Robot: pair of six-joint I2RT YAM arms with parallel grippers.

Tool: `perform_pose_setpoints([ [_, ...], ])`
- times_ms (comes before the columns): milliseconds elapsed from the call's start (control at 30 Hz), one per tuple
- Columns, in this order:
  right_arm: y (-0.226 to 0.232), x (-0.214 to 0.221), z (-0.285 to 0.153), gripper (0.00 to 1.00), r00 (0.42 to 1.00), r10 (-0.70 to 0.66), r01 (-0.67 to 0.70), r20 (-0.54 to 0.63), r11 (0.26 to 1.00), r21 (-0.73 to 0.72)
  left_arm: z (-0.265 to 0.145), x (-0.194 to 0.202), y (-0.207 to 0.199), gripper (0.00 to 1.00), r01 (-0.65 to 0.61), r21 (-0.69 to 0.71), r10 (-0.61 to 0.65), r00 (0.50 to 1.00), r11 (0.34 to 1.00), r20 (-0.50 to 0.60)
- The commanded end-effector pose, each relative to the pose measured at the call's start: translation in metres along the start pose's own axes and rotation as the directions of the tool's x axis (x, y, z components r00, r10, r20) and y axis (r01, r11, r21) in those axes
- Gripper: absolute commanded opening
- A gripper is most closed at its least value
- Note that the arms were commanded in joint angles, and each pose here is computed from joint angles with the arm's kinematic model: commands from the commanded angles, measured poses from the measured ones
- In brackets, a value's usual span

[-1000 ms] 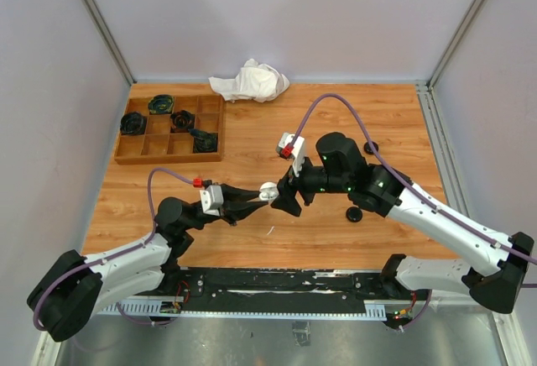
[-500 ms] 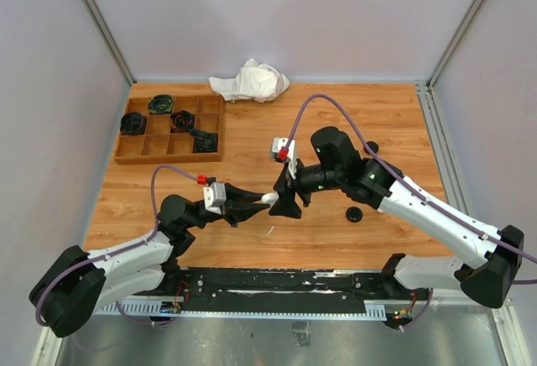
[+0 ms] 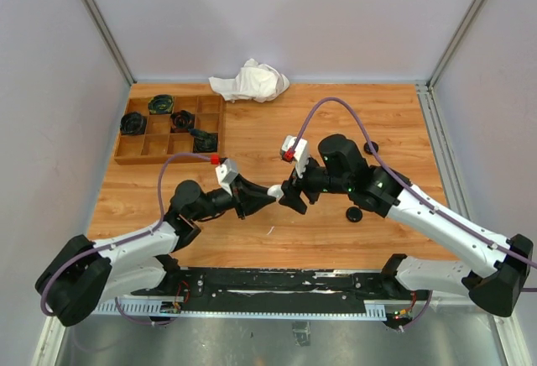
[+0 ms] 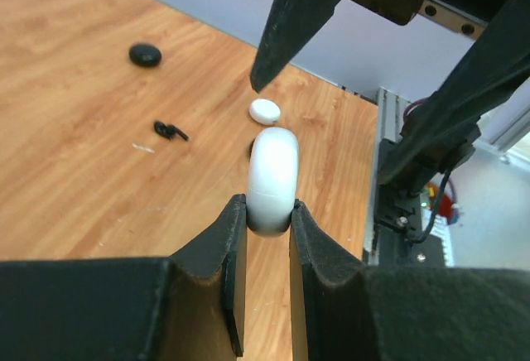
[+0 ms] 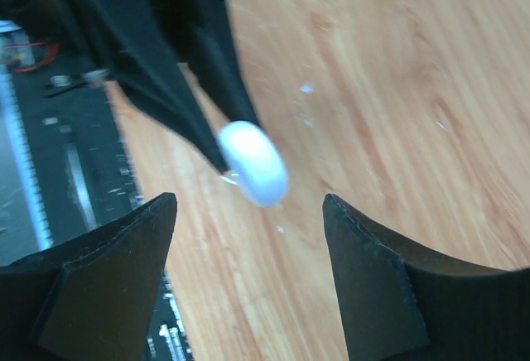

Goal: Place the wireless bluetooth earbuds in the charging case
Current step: Close the charging case, then place the charging case at the center of the board.

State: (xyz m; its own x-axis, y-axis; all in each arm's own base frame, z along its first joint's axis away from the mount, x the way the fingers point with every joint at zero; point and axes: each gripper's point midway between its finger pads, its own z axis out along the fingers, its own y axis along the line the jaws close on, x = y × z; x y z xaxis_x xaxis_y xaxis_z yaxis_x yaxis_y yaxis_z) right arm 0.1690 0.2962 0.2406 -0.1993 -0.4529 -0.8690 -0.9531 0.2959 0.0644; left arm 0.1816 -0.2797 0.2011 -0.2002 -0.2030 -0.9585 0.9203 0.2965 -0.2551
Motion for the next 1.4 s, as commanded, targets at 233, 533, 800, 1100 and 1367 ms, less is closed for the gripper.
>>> perform_pose_setpoints([
  [233,-0.112,0.066,-0.023,0.74,0.980,0.193,-0.113,-0.056,0.762,0.637,0.035,0.056,0.015,0.07,0.487,-0.126,-0.503,0.839,0.864,-0.208],
  [533,-0.147,0.110,-0.036,0.75,0.925,0.380,-0.282,0.024,0.641,0.714,0.046,0.112,0.032,0.13,0.626,-0.279,-0.685,0.671,0.728,-0.284],
  [800,-0.167,0.136,-0.044,0.74,0.869,0.484,-0.393,0.099,0.556,0.733,0.043,0.151,0.041,0.22,0.637,-0.392,-0.747,0.590,0.664,-0.307],
  [1100,-0.188,0.151,-0.052,0.74,0.834,0.531,-0.440,0.150,0.474,0.763,0.032,0.167,0.065,0.50,0.567,-0.531,-0.756,0.604,0.630,-0.252],
  [1367,-0.215,0.160,-0.069,0.75,0.809,0.555,-0.455,0.193,0.384,0.804,0.015,0.157,0.085,0.67,0.455,-0.635,-0.705,0.678,0.624,-0.207],
])
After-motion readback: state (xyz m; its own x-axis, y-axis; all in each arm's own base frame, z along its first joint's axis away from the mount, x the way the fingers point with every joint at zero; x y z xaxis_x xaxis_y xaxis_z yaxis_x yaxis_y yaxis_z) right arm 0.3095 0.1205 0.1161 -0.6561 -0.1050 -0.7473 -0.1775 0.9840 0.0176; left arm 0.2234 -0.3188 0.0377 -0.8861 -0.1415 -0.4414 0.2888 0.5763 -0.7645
